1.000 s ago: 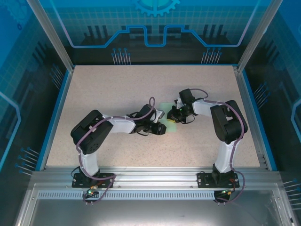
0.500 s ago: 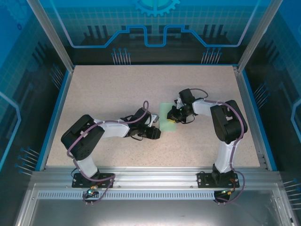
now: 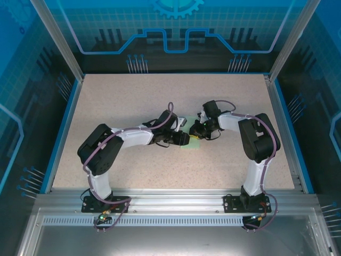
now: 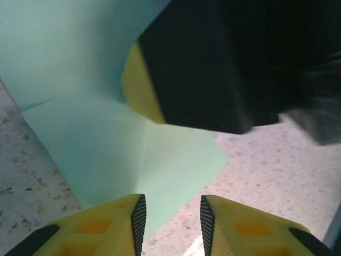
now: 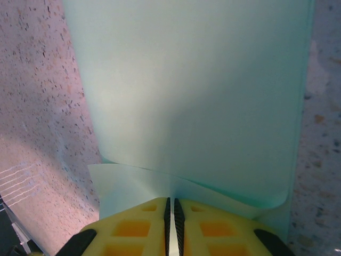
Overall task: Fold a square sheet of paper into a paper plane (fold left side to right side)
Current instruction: Fold the triangle a second time at the center of the table.
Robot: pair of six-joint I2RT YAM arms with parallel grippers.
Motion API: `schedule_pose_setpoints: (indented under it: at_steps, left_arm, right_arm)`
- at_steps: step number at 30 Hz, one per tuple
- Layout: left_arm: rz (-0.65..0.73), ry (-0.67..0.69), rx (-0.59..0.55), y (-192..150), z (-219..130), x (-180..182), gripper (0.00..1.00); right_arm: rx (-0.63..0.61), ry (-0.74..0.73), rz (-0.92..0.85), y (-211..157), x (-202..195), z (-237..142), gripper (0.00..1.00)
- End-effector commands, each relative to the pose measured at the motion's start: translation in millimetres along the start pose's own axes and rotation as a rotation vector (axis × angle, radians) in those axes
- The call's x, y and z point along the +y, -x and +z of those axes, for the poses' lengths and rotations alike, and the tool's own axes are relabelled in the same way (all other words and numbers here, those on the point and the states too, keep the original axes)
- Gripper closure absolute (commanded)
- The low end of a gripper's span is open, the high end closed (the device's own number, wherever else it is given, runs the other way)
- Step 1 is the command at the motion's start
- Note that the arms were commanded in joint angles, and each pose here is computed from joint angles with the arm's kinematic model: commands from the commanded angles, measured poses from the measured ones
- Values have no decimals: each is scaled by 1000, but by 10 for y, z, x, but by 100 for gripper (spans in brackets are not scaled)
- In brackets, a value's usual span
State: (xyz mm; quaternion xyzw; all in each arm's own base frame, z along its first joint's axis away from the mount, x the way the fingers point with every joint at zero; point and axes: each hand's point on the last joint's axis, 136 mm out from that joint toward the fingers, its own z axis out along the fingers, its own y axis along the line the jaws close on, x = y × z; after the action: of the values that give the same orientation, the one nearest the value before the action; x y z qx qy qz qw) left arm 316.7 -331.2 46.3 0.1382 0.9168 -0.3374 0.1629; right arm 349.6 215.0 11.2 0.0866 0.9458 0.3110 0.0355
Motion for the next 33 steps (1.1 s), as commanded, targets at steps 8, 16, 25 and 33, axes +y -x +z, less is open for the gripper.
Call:
schedule_pose_setpoints:
  at_steps: [8, 16, 25, 33]
  left_arm:
    - [-24, 53, 118, -292, 168, 242, 65]
    - [-4, 136, 166, -481, 232, 358, 66]
    - [10, 227, 178, -547, 230, 472, 71]
    - [24, 269, 200, -623, 263, 510, 72]
  right_arm:
    - [30, -21, -14, -61, -20, 10, 85]
    - [12, 22, -88, -131, 181, -241, 91]
    - [81, 48, -86, -341, 229, -51, 93]
    - [111, 36, -79, -362, 214, 117, 93]
